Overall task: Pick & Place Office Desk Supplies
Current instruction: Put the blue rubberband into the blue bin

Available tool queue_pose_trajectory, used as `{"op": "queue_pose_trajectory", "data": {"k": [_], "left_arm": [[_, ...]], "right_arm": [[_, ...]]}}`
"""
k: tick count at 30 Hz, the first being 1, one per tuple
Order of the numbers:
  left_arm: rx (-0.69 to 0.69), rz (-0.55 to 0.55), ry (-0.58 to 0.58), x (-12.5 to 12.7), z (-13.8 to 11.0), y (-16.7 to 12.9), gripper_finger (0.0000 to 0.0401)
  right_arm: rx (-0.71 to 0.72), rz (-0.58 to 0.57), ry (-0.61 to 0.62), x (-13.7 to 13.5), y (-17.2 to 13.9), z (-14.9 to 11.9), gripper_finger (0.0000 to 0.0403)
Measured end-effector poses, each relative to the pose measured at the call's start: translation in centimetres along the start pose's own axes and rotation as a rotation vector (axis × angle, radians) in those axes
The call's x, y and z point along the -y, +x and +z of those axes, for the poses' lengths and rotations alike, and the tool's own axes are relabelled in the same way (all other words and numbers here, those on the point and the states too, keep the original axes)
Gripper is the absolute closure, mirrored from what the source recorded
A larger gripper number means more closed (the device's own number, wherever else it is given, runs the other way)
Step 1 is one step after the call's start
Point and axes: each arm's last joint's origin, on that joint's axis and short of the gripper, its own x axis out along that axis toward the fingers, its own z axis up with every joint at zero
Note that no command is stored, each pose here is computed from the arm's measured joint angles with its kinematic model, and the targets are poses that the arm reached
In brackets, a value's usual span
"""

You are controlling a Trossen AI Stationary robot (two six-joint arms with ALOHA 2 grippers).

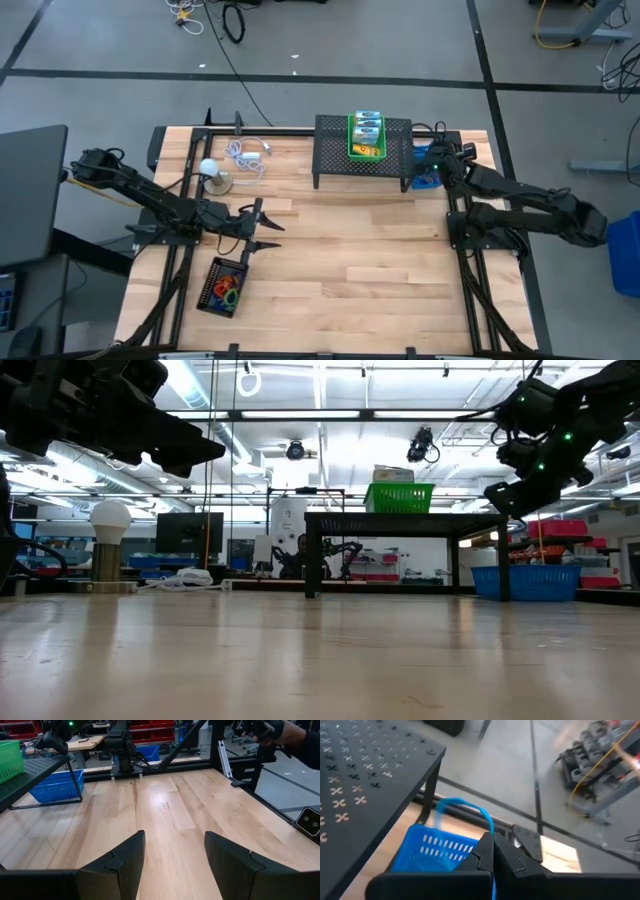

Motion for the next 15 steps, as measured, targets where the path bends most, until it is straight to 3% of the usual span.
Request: {"op": "queue_pose_trajectory", "data": {"k": [9, 15], "left_arm": [[0.000, 0.000, 0.000, 0.00, 0.00, 0.00, 0.0188], [0.000, 0.000, 0.000, 0.00, 0.00, 0.00, 0.0188]], "right_arm": [[-0.060, 0.036, -0.021, 0.27, 0.33, -0.40, 0.0400], [-0.075, 0.095, -0.036, 0.11, 0.30, -0.44, 0.0361]]}}
